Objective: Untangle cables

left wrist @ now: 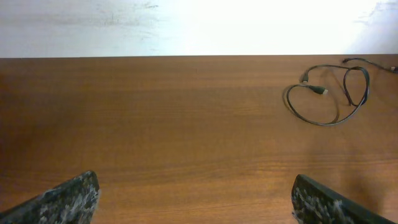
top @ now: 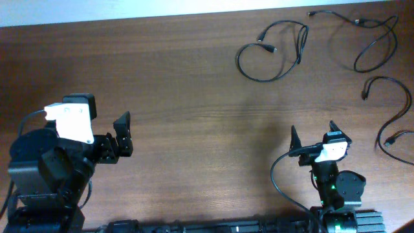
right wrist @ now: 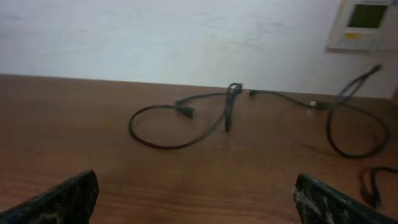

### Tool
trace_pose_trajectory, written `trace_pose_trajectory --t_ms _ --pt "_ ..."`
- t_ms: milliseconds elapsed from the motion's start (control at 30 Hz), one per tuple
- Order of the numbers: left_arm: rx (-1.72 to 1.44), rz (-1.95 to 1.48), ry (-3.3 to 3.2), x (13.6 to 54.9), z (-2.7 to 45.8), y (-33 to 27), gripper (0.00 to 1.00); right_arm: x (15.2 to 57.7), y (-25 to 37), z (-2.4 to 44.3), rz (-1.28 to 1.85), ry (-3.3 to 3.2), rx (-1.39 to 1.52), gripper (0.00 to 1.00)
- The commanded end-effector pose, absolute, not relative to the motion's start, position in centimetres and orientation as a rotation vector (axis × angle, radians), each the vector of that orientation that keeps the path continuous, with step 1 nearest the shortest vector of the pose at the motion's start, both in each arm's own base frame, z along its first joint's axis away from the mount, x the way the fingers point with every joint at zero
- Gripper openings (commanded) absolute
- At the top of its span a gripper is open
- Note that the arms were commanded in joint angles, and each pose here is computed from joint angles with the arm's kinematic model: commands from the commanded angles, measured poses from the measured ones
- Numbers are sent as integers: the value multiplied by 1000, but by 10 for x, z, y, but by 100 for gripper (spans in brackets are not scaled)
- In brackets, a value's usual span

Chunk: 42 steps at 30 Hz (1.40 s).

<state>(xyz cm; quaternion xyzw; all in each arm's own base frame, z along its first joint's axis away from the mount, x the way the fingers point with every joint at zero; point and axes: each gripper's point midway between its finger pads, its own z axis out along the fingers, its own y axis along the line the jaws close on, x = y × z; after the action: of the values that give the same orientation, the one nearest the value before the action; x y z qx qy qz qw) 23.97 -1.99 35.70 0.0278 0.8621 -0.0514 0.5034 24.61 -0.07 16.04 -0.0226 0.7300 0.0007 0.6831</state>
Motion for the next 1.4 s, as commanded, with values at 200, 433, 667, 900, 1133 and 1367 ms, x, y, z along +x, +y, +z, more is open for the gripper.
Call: trace_pose_trajectory --t_ms 200,433,667,900,1133,1367 --pt "72 -105 2076 240 359 -18 99 246 -10 157 -23 1645 15 99" --pt "72 -105 2076 240 359 -18 99 246 -11 156 -25 1646 24 99" --pt "72 -105 2076 240 359 -18 99 246 -11 156 -24 1647 22 99" --pt "72 -105 2076 240 359 -18 99 246 -11 156 -24 1647 22 99" --pt "71 -104 2063 231 361 -18 99 246 -11 156 -24 1647 22 99" --pt "73 -102 2011 196 363 -18 99 246 -11 156 -24 1647 22 99"
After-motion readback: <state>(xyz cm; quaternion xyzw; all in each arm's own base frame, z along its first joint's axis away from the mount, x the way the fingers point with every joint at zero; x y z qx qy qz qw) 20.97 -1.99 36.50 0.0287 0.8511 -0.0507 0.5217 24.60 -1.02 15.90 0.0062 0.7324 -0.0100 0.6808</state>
